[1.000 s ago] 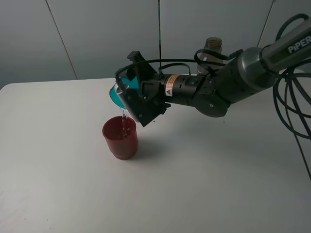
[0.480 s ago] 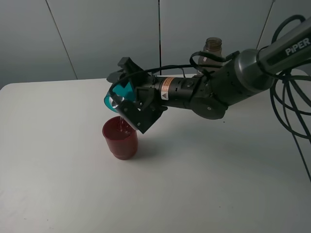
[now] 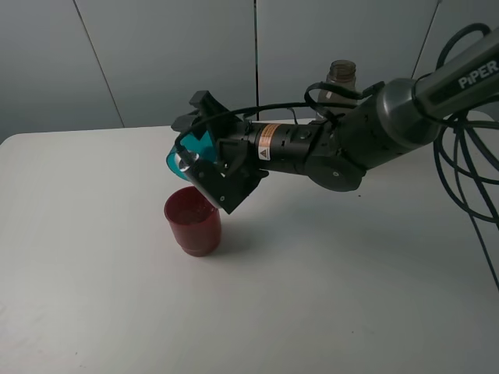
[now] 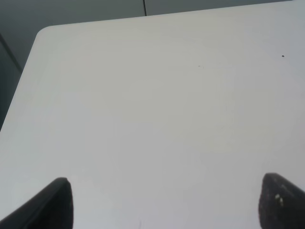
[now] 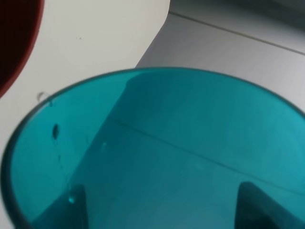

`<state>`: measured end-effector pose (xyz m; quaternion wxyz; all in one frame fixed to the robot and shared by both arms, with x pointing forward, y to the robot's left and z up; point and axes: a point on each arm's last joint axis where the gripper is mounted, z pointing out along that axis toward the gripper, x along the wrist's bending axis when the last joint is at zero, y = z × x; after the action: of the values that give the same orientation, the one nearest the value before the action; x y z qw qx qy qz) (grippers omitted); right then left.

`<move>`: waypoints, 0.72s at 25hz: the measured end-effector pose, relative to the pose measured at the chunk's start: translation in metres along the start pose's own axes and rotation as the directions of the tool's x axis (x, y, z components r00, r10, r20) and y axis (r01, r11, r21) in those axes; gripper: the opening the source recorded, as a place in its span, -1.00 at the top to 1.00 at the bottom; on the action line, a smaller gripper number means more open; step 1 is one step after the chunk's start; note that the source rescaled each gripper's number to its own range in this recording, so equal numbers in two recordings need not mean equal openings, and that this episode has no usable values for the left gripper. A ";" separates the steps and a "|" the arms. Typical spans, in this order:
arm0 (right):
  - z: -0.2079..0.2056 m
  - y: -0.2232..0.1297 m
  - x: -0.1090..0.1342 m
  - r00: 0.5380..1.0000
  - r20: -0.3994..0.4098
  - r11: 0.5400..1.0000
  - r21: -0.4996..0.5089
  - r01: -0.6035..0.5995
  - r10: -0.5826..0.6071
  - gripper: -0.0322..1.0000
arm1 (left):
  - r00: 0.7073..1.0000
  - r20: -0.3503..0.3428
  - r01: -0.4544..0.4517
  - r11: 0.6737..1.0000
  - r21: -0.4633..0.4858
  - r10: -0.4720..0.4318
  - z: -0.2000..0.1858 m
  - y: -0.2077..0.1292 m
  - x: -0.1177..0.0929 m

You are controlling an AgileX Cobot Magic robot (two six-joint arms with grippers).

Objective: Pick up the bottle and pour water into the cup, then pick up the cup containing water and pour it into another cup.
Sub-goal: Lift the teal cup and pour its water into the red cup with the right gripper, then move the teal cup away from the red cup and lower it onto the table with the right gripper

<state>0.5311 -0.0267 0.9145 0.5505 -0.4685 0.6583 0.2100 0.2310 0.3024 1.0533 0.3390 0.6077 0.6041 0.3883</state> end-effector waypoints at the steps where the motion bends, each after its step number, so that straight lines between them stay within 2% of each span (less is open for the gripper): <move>1: 0.000 0.000 0.000 1.000 0.000 1.000 0.000 -0.012 0.012 0.90 | 1.000 0.000 0.000 1.000 0.000 0.000 0.000 0.000 0.000; 3: 0.000 0.000 0.000 0.998 0.000 0.998 0.000 -0.056 0.056 0.90 | 1.000 0.000 0.000 1.000 0.000 0.000 0.000 0.000 0.000; 6: 0.000 0.000 0.000 0.981 0.000 0.981 -0.002 -0.192 0.192 0.90 | 1.000 0.000 0.000 1.000 0.000 0.000 0.000 0.000 0.000; 9: 0.001 -0.001 -0.003 0.928 0.009 0.928 -0.004 -0.372 0.372 0.90 | 1.000 0.000 0.000 1.000 0.000 0.000 0.000 0.000 0.000; 10: 0.002 -0.002 -0.005 0.896 0.015 0.896 -0.006 -0.443 0.443 0.90 | 1.000 0.000 0.000 1.000 0.000 0.000 0.000 0.000 0.000; 12: 0.004 -0.006 -0.009 0.817 0.030 0.817 -0.012 -0.576 0.576 0.90 | 1.000 0.000 0.000 1.000 0.000 0.000 0.000 0.000 0.000; 14: 0.005 -0.014 -0.014 0.703 0.049 0.705 -0.027 -0.709 0.709 0.91 | 1.000 0.000 0.000 1.000 0.000 0.000 0.000 0.000 0.000; 16: 0.005 -0.025 -0.017 0.555 0.069 0.558 -0.045 -0.829 0.829 0.91 | 1.000 0.000 0.000 1.000 0.000 0.000 0.000 0.000 0.000; 18: 0.002 -0.039 -0.018 0.374 0.093 0.381 -0.061 -0.923 0.923 0.91 | 1.000 0.000 0.000 1.000 0.000 0.000 0.000 0.000 0.000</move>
<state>0.5644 -0.0364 0.9394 0.3766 -0.0097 0.7759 0.5060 0.2310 0.3024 1.0533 0.3390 0.6077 0.6041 0.3883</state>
